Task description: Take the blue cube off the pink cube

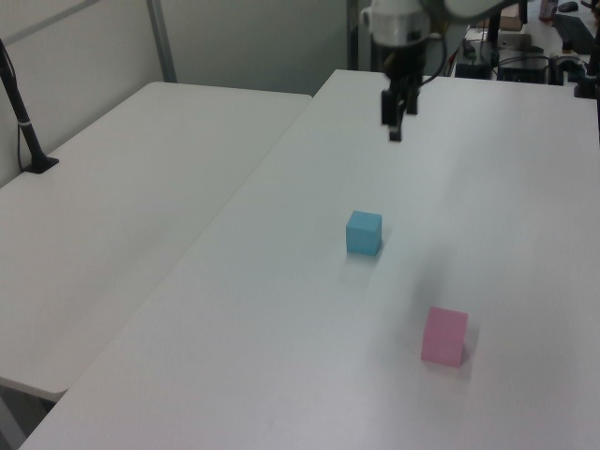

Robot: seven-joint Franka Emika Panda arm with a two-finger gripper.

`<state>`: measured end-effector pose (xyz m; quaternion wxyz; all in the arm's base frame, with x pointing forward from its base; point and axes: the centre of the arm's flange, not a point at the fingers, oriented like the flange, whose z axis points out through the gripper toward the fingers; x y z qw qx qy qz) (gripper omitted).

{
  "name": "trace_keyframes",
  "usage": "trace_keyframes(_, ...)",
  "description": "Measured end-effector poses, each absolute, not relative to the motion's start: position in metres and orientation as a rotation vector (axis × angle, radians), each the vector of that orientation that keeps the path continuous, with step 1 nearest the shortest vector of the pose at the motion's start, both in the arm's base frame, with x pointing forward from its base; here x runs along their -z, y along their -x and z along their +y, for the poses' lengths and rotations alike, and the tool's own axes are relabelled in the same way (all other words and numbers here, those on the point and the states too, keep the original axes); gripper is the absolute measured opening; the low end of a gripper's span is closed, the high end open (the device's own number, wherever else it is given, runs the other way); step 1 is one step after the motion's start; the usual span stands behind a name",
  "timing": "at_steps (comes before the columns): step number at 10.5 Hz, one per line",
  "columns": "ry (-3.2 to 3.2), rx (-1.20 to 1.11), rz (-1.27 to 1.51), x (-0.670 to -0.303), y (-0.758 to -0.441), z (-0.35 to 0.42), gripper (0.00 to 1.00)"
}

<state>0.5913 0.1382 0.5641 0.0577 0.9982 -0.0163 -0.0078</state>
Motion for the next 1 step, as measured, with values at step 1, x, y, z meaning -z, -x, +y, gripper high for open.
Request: trace_keyframes(1,-3.02,0.0,-0.093,-0.5848,-0.5757,0.1157,1.0)
